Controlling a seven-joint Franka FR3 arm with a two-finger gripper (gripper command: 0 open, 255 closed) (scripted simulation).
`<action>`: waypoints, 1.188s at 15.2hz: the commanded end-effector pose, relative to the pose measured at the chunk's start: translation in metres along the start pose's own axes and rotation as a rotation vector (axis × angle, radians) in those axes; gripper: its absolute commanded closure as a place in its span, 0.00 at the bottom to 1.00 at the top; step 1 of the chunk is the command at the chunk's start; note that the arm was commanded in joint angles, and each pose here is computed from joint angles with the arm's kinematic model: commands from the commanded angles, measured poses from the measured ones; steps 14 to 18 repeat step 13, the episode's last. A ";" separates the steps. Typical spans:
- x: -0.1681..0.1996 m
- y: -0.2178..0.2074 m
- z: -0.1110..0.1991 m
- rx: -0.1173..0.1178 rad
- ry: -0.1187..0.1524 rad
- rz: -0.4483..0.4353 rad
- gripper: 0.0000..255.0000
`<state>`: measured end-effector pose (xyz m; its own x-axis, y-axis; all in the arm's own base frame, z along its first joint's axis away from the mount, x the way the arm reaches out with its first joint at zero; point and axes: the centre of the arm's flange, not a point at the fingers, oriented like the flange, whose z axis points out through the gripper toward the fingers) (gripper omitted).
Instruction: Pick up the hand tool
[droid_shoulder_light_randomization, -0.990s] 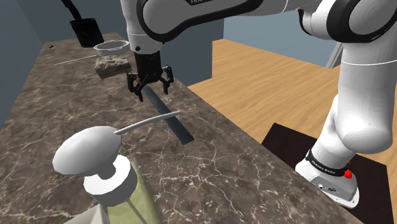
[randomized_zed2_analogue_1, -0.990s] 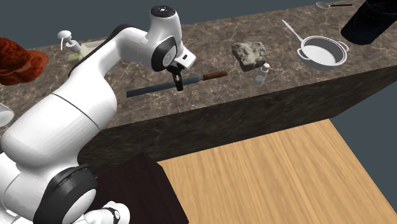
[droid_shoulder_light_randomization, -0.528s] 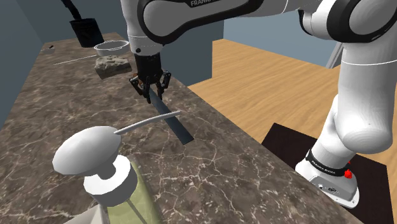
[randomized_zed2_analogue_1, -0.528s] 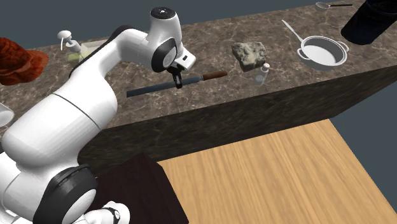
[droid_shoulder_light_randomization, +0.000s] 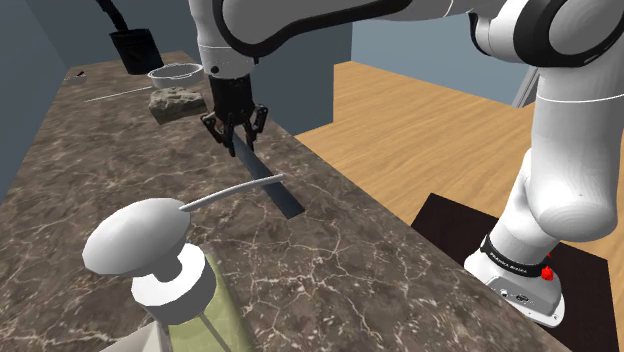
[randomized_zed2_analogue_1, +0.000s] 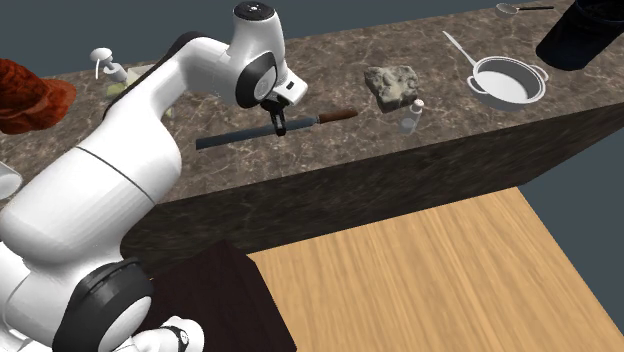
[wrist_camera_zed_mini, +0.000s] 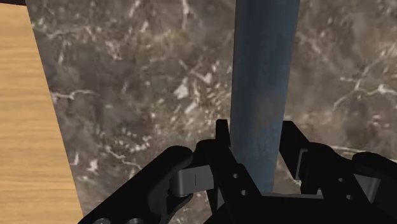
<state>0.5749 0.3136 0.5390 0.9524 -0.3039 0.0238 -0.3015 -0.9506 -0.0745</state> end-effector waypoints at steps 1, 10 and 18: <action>0.000 -0.001 -0.010 0.000 0.000 0.000 1.00; 0.001 -0.005 -0.057 0.000 0.000 0.000 1.00; 0.001 -0.005 -0.063 0.000 0.000 0.000 1.00</action>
